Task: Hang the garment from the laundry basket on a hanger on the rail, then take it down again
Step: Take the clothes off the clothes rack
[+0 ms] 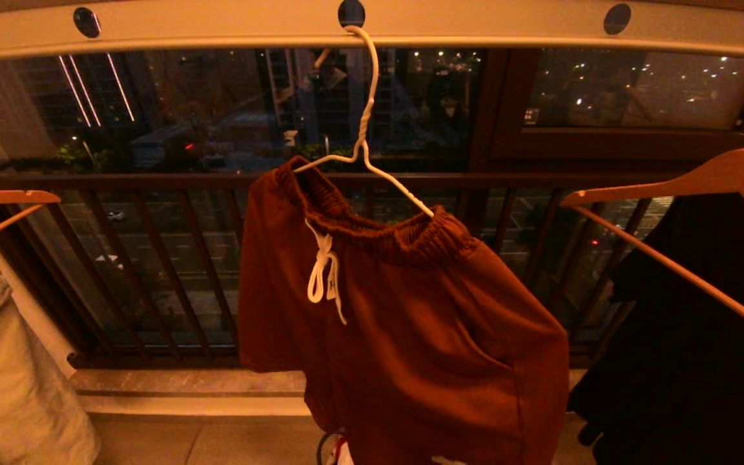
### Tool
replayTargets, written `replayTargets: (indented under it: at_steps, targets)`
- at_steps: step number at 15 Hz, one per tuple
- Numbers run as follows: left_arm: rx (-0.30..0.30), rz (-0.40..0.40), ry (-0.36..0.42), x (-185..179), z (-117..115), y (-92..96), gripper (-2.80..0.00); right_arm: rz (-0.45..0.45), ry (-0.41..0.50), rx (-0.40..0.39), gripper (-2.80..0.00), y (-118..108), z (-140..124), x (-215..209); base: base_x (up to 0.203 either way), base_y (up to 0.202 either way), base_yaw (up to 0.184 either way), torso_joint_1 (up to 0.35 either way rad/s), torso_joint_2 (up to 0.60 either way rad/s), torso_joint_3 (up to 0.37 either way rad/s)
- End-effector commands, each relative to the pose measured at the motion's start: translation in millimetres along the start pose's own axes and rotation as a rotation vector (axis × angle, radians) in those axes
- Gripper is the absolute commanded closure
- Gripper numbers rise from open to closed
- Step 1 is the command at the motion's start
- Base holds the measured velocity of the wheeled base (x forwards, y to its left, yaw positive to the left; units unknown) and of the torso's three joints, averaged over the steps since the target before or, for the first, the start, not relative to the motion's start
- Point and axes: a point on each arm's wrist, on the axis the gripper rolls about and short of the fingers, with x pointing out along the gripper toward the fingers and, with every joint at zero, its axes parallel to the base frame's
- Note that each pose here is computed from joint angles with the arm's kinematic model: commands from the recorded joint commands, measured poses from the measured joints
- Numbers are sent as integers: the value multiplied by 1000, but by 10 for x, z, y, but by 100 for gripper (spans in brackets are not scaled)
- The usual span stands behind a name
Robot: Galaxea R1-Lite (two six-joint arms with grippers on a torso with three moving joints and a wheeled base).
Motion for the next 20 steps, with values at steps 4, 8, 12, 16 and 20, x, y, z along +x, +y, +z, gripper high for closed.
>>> replayTargets:
  at_steps: [4,8,12,16,20]
  targets:
    - [110,-2,-5,151,-307,-15,0,13,-82,1,0,53,-453,335,0,0,0,0,0,0]
    - [134,4,-19,164,-326,-15,0,37,-64,-19,0,71,-578,406,0,0,0,0,0,0]
    - [150,-6,0,181,-387,-20,0,58,-66,-33,0,80,-620,433,0,0,0,0,0,0]
    - [129,-60,18,194,-449,-34,0,67,-67,-18,0,82,-622,434,0,0,0,0,0,0]
    - [106,-59,20,195,-453,-34,0,67,-67,5,0,82,-621,434,0,0,0,0,0,0]
